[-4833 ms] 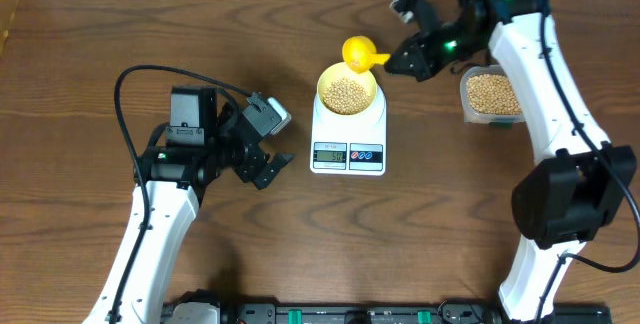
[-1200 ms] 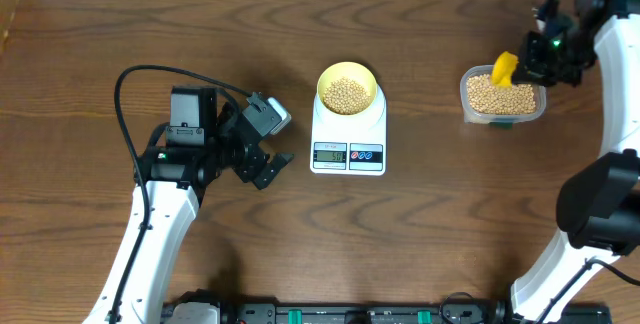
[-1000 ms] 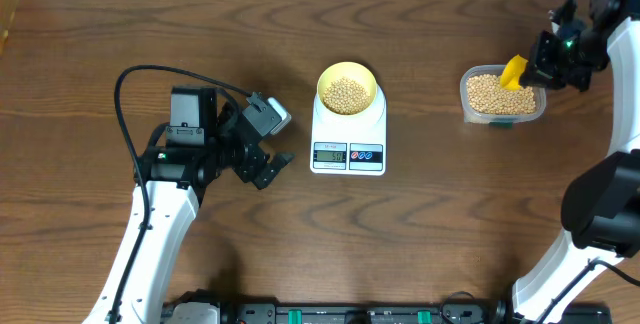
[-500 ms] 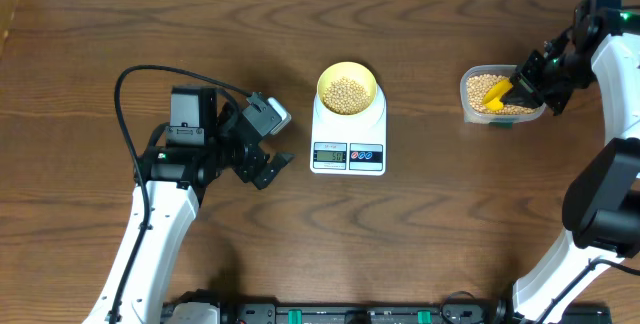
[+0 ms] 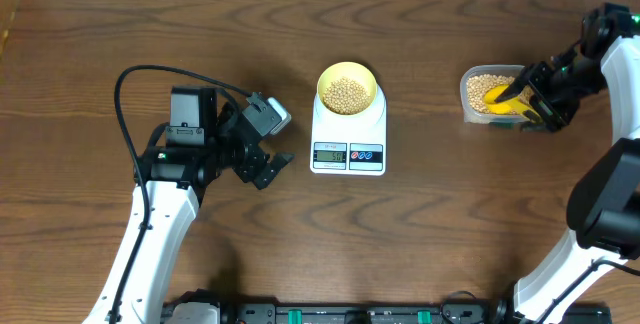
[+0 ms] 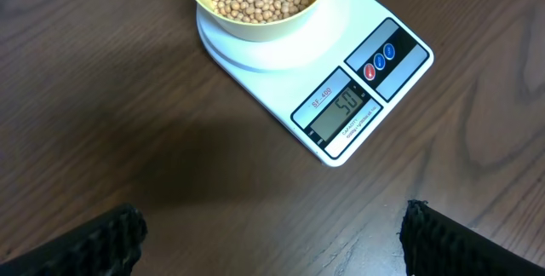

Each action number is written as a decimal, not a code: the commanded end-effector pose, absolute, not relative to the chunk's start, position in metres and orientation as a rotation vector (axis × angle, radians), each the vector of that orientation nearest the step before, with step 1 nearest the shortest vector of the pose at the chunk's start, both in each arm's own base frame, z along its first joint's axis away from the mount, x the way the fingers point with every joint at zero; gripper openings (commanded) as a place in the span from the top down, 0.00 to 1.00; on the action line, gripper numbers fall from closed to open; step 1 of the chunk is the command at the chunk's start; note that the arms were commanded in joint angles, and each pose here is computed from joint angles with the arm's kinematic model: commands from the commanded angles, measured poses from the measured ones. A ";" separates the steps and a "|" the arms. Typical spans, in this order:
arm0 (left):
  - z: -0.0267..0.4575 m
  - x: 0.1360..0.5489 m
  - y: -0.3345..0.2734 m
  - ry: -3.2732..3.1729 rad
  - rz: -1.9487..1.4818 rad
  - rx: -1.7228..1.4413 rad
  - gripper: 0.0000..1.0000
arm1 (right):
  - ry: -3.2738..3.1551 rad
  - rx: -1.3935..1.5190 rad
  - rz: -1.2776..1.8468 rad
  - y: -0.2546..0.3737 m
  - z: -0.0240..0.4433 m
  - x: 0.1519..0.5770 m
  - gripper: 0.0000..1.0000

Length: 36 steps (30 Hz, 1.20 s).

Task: Scoop item into bowl and weigh 50g on scale
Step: 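Open the right gripper to release the scoop in the tub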

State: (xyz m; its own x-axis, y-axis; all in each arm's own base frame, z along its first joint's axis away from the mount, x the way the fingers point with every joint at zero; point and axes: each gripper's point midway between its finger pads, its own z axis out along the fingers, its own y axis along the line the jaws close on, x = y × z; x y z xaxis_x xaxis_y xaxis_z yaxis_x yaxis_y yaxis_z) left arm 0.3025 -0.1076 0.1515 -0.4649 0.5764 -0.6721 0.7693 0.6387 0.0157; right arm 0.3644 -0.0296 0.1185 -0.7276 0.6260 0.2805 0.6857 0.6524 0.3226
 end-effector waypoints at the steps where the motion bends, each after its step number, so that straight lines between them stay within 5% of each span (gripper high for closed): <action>1: 0.150 0.303 -0.106 2.206 -0.371 1.059 0.02 | -2.710 -1.075 -0.612 -0.034 0.115 0.360 0.23; 9: 0.150 0.303 -0.106 2.206 -0.371 1.059 0.03 | -2.697 -1.040 -0.567 -0.035 0.115 0.349 0.01; 24: 0.150 0.303 -0.106 2.206 -0.371 1.059 0.03 | -2.736 -0.968 -0.537 -0.019 0.113 0.353 0.01; 36: 0.150 0.303 -0.106 2.206 -0.371 1.059 0.02 | -2.884 -0.889 -0.075 -0.035 0.099 0.356 0.01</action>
